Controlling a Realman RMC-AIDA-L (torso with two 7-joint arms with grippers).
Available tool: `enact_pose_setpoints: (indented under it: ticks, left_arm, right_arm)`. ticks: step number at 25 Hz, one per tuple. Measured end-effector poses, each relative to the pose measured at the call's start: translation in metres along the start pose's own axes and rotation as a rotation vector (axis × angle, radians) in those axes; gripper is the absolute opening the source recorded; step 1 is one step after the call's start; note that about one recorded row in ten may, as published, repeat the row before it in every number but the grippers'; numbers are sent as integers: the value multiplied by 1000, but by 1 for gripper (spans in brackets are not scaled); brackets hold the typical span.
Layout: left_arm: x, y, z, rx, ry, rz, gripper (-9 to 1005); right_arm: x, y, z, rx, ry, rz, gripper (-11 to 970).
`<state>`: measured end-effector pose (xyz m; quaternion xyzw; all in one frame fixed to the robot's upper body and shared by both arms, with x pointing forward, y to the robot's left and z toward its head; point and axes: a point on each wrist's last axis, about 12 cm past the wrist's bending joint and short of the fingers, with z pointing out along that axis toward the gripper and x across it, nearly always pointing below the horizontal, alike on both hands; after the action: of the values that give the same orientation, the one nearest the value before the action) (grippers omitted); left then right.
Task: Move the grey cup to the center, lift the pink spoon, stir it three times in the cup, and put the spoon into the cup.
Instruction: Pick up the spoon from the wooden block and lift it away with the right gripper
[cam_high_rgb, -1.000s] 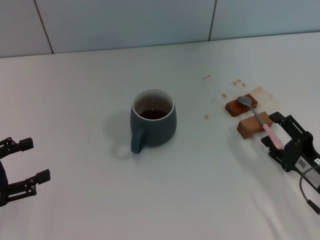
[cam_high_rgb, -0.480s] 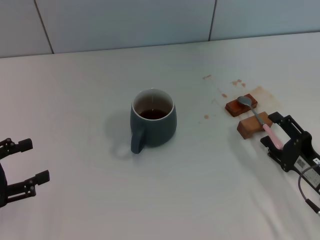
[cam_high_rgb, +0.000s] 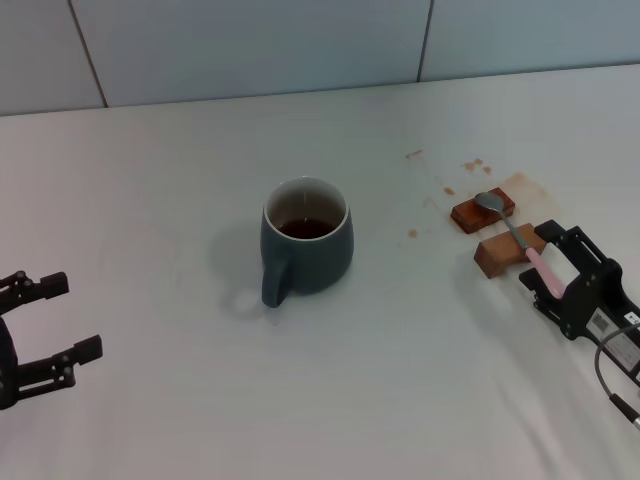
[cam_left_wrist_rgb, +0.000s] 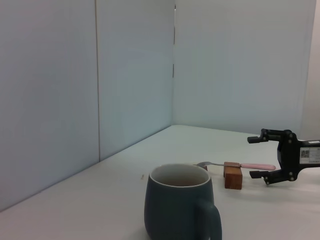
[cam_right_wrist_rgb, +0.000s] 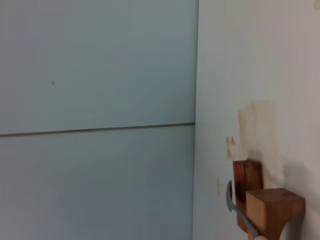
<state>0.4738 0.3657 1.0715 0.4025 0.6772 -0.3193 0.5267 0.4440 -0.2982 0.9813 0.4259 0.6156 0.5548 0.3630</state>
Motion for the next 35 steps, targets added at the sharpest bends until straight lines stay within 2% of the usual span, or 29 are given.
enact_pose_setpoints:
  ticks: [5, 7, 9, 11, 12, 16, 35]
  left_arm:
    - [-2, 2, 4, 5, -4, 6, 843]
    - [-6, 7, 24, 22, 2, 18, 842]
    - [-6, 7, 24, 22, 2, 18, 841]
    - [-8, 12, 41, 29, 23, 8, 841]
    - [-8, 12, 41, 29, 23, 8, 841]
    - [-13, 16, 63, 57, 56, 18, 841]
    - [-15, 18, 56, 43, 35, 14, 841]
  right_arm:
    - [0, 0, 1, -1, 2, 1, 817]
    - [0, 0, 1, 0, 2, 1, 816]
    - [0, 0, 1, 0, 2, 1, 816]
    - [0, 0, 2, 1, 2, 2, 816]
    - [0, 0, 2, 1, 2, 2, 816]
    - [1, 0, 2, 1, 2, 3, 816]
    - [-1, 0, 2, 10, -6, 3, 788]
